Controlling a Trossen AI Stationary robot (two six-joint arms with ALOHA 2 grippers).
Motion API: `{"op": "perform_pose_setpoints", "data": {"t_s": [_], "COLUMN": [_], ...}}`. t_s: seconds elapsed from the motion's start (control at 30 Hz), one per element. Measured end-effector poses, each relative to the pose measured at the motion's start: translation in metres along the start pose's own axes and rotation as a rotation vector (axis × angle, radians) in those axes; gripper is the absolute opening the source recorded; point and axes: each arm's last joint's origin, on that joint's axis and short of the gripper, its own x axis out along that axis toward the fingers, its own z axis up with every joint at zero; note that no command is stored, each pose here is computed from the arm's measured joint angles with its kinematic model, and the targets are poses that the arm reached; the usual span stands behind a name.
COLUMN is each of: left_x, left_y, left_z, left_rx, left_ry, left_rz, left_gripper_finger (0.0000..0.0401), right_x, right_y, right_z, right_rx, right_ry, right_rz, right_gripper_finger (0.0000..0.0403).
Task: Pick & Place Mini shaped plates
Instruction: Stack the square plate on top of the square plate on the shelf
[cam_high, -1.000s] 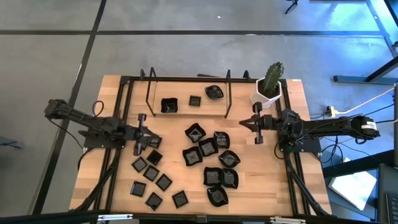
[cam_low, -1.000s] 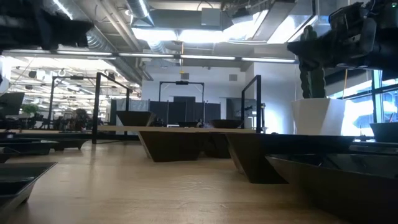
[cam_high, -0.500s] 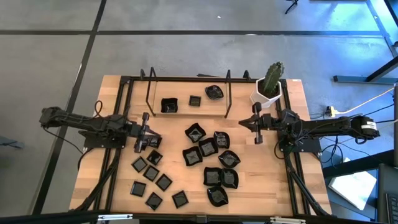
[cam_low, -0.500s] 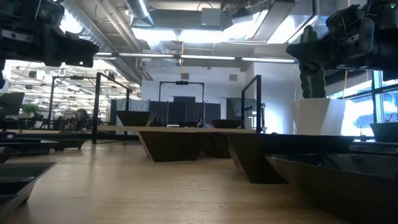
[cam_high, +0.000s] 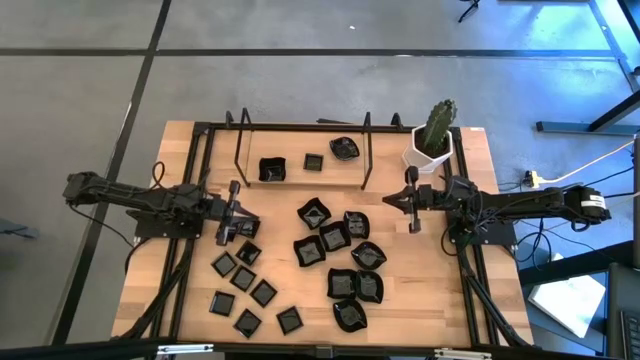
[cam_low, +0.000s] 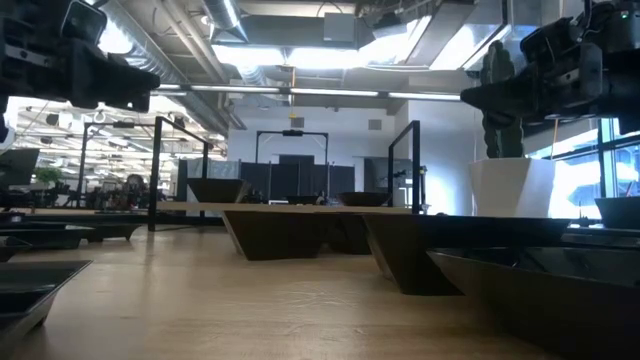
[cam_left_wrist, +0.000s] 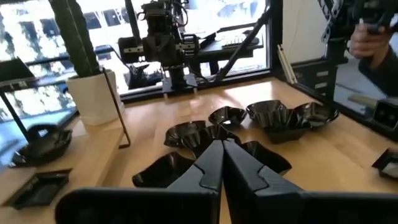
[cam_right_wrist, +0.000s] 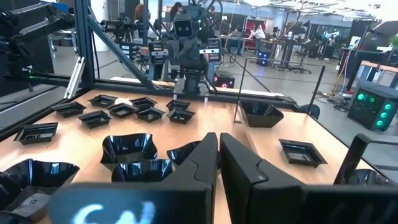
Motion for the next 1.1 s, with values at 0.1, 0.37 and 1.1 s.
{"op": "perform_pose_setpoints", "data": {"t_s": [0.1,0.37,1.1], "left_x": [0.000,0.000,-0.002], "left_y": [0.000,0.002,0.010], "left_z": [-0.002,-0.002,-0.004], "left_rx": [-0.018,0.049,0.061], "left_ry": [0.020,0.035,0.084], "left_rz": [-0.002,0.086,0.345], "left_gripper_finger": [0.0004,0.0006,0.0009], "right_x": [0.000,0.021,0.240], "right_y": [0.000,-0.008,0.109], "right_z": [-0.001,0.021,0.069], "right_rx": [0.001,0.112,-0.001], "right_ry": [0.005,0.169,0.748], "right_rz": [0.000,-0.066,0.571], "right_gripper_finger": [0.0021,0.0014,0.0091]}}
